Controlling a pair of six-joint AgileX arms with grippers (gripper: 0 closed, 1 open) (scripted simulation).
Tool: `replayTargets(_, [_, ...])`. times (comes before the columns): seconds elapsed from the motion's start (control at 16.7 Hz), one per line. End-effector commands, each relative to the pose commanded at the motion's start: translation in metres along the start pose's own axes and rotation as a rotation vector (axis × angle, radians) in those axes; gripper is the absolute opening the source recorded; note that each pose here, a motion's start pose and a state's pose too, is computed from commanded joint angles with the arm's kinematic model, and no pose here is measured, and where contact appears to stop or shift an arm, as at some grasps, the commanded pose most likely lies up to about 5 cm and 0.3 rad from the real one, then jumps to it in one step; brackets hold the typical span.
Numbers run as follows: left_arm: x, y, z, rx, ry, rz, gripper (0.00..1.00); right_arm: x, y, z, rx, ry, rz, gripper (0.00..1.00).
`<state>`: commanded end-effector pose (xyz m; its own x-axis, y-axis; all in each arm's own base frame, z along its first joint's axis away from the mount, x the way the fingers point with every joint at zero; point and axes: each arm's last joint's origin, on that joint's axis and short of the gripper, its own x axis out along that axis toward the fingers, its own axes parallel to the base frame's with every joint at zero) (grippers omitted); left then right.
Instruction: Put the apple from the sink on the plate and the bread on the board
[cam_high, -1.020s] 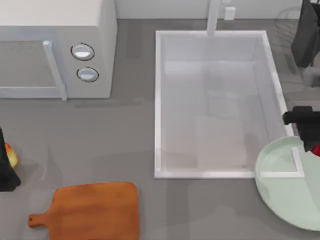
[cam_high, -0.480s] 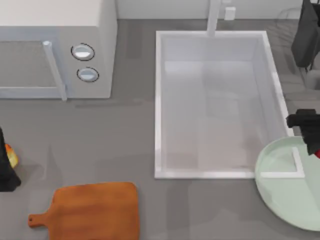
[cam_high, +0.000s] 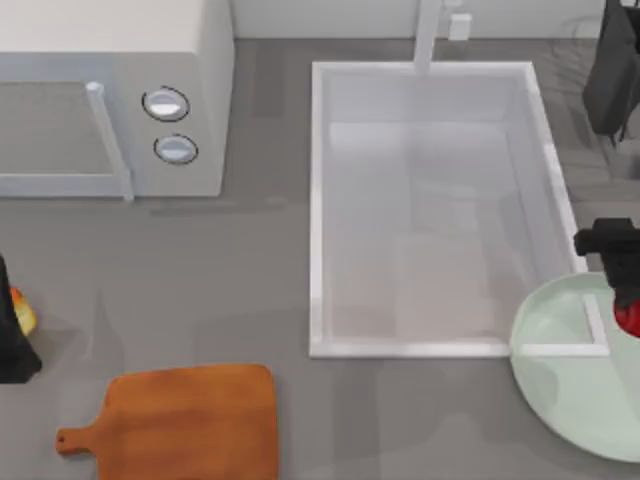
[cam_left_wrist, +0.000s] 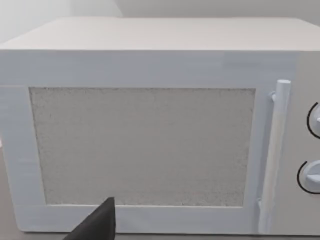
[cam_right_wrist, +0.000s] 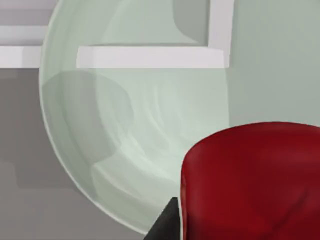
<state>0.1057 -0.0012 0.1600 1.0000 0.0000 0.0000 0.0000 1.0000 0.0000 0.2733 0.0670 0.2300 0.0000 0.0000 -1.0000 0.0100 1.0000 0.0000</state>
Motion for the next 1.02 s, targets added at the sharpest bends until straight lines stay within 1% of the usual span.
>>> replayTargets(0.18, [0.000, 0.000, 0.000, 0.000, 0.000, 0.000, 1.00, 0.000, 0.000, 0.000, 0.000, 0.000, 0.000, 0.98])
replayTargets(0.24, [0.000, 0.000, 0.000, 0.000, 0.000, 0.000, 1.00, 0.000, 0.000, 0.000, 0.000, 0.000, 0.000, 1.00])
replayTargets(0.78, [0.000, 0.000, 0.000, 0.000, 0.000, 0.000, 1.00, 0.000, 0.000, 0.000, -0.001, 0.000, 0.000, 1.00])
replayTargets(0.9, [0.000, 0.000, 0.000, 0.000, 0.000, 0.000, 1.00, -0.001, -0.002, -0.004, -0.001, -0.028, 0.007, 1.00])
replayTargets(1.02, [0.000, 0.000, 0.000, 0.000, 0.000, 0.000, 1.00, -0.004, -0.008, -0.014, -0.002, -0.095, 0.022, 1.00])
